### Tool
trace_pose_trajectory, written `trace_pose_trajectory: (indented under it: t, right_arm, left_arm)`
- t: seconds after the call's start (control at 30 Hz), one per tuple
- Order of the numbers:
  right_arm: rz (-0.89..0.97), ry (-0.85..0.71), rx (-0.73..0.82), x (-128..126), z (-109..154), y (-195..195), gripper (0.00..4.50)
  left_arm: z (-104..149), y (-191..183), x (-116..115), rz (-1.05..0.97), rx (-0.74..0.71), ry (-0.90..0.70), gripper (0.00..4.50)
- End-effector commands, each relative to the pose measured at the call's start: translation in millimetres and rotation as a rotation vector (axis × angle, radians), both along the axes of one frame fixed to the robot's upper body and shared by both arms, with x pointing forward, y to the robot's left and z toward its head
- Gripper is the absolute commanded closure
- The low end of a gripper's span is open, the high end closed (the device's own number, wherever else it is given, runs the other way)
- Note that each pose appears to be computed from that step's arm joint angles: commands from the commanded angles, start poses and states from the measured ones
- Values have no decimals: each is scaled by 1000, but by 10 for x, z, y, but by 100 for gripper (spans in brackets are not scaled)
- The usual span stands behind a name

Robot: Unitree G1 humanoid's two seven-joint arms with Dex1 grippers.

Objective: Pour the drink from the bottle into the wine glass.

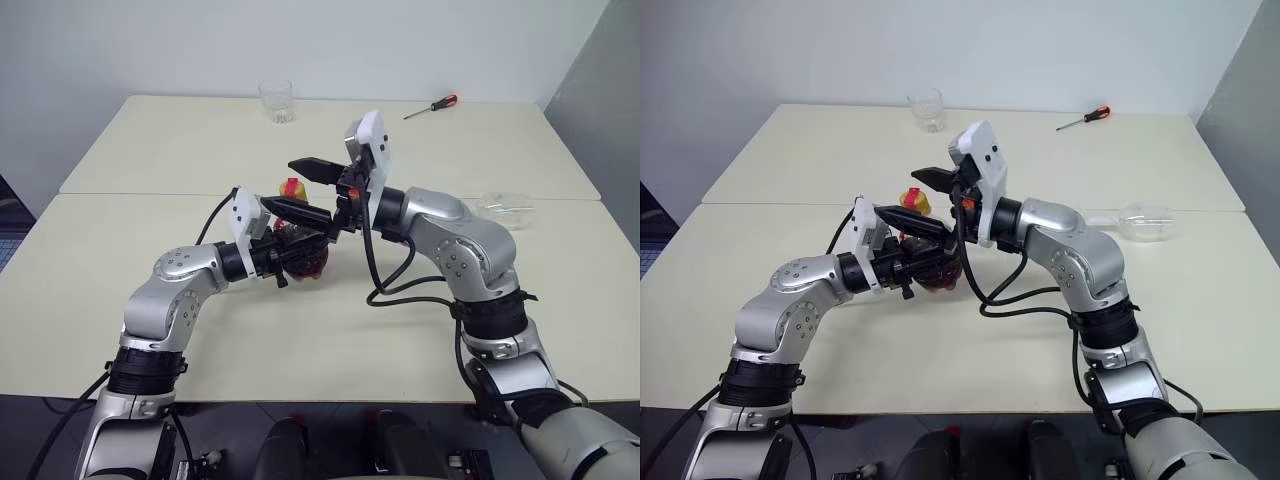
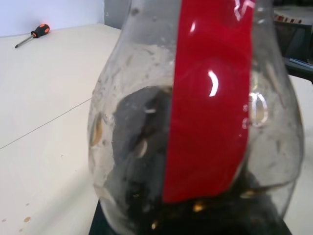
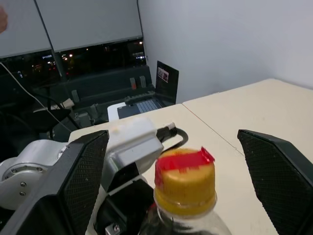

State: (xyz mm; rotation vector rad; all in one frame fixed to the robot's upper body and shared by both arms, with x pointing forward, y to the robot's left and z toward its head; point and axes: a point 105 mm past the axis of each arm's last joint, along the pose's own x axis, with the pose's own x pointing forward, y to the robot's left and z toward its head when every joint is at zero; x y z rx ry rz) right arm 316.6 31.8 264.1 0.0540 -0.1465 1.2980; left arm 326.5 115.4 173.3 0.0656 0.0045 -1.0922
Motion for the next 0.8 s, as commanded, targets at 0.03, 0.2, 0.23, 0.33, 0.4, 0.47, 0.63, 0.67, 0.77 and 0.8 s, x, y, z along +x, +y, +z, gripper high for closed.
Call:
trace_pose_trajectory:
  t: [0.03,0.2,0.23,0.33,0.4,0.47,0.63,0.67,0.77,0.8]
  right_arm:
    - [28,-26,32,-46,133,33,0]
    - [36,-11,39,-33,130,51,126]
    - [37,-6,39,-31,122,51,163]
    - [38,-1,39,-27,112,50,273]
    - [39,0,40,-24,111,47,324]
    - [38,2,41,-16,111,37,323]
    - [62,-1,33,-22,121,15,323]
    - [79,-6,29,-35,126,10,323]
    - [219,-27,17,-173,132,-33,323]
    - [274,-33,12,-226,123,-65,323]
  left_arm:
    - [165,-33,-13,-21,-11,-76,346]
    - [171,-29,-8,-22,-9,-79,346]
    - [175,-33,-5,-22,-11,-81,346]
    - [181,-42,-7,-25,-13,-82,346]
    - [183,-49,-16,-30,-13,-82,346]
    - [183,-59,-40,-40,-13,-79,347]
    - [172,-104,-219,-104,-15,-52,347]
    - [175,-112,-275,-121,-14,-45,347]
    - [189,-129,-447,-169,-9,-28,347]
    - [200,-134,-495,-182,-8,-23,347]
